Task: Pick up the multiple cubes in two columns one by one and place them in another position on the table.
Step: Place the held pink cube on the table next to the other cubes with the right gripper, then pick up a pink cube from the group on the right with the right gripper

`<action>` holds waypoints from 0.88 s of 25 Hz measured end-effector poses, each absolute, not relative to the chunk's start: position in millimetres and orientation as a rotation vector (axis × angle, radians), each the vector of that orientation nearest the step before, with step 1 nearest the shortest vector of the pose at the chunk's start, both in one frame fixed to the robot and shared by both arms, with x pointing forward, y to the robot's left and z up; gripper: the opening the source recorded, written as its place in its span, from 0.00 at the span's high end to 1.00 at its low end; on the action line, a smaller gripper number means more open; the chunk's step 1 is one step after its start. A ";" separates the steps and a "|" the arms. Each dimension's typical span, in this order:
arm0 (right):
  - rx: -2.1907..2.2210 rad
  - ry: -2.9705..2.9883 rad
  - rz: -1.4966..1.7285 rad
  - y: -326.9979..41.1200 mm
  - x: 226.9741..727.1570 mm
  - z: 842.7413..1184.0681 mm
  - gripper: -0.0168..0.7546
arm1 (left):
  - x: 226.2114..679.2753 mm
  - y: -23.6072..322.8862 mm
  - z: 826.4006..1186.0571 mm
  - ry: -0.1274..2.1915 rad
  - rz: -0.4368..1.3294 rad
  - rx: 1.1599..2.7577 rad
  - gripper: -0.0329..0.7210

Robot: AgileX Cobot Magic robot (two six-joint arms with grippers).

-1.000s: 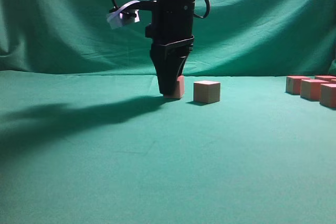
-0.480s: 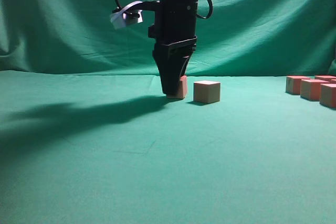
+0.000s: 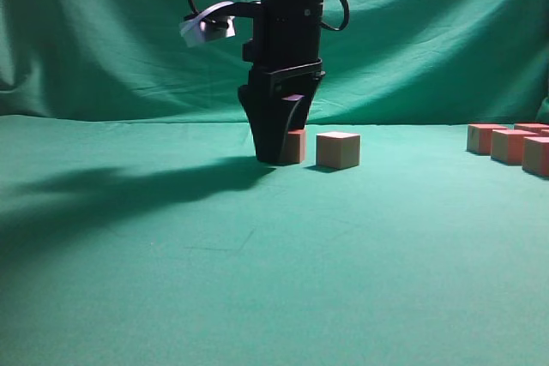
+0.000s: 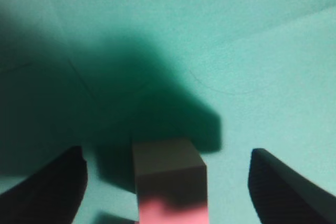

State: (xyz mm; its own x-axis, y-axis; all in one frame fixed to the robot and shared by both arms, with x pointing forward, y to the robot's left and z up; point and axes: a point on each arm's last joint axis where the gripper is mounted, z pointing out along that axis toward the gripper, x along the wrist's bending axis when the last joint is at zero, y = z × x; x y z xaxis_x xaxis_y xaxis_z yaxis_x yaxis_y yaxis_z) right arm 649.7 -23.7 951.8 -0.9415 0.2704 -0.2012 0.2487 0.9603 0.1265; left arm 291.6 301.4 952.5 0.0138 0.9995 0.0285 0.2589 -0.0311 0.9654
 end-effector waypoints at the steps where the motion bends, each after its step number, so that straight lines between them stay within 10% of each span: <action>1: 0.397 2.894 0.146 -23.8 649.6 951.7 0.24 | 291.6 301.4 952.5 1.378 1.089 1.428 0.96; 22: 1.110 2.287 0.594 -104.1 557.8 1202.5 0.28 | 291.6 301.4 952.5 1.378 1.089 1.428 0.96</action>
